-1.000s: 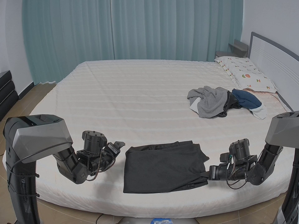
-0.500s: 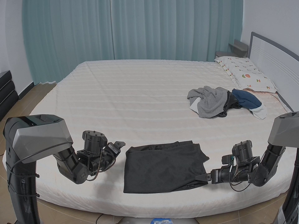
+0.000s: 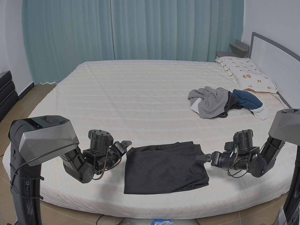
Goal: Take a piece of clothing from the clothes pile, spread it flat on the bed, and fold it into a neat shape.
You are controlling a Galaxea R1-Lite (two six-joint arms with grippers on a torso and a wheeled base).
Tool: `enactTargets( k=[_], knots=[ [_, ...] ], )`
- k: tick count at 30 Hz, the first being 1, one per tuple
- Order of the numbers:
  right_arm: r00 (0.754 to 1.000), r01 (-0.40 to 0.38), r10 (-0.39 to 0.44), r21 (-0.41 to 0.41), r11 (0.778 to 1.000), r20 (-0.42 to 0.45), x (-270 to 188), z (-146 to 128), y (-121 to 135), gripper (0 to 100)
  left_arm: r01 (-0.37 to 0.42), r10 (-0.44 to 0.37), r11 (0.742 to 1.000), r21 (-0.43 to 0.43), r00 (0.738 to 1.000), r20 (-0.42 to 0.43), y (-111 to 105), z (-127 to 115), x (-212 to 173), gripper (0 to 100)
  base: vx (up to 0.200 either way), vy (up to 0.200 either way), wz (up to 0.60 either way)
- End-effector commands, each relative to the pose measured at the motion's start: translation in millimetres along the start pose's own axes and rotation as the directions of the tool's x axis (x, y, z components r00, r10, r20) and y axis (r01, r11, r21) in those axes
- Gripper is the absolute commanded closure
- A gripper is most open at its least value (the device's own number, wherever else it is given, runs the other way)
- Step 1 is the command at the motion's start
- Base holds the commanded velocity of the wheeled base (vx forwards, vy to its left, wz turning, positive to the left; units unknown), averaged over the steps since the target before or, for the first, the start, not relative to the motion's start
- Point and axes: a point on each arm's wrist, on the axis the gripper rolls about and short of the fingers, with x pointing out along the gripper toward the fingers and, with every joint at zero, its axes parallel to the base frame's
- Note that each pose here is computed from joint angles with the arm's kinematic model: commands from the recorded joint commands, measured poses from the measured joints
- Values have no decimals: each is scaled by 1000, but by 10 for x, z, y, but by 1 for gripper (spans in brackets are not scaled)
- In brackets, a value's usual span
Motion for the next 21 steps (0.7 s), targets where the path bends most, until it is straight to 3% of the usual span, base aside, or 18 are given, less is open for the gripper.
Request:
enactTargets(
  k=[1, 3, 9, 21],
  knots=[
    [1000, -10, 9, 30, 1000, 20, 91, 74, -10, 0, -3, 3, 1000, 1, 1000, -7, 5, -26, 17, 0, 0, 0, 0],
    [1000, -14, 12, 66, 998, 27, 120, 99, -6, 0, 0, 0, 1000, 1, 1000, -8, -3, -28, 9, 0, 0, 0, 0],
    [999, -20, 17, 101, 995, 38, 178, 135, -20, 0, 0, 0, 1000, 1, 1000, -8, -5, -34, 13, 0, 0, -200, 0],
    [997, -56, 42, 218, 974, 67, 354, 252, 12, 0, 4, -4, 1000, 17, 1000, -7, -8, -42, 76, 0, 0, 0, 0]
  ],
)
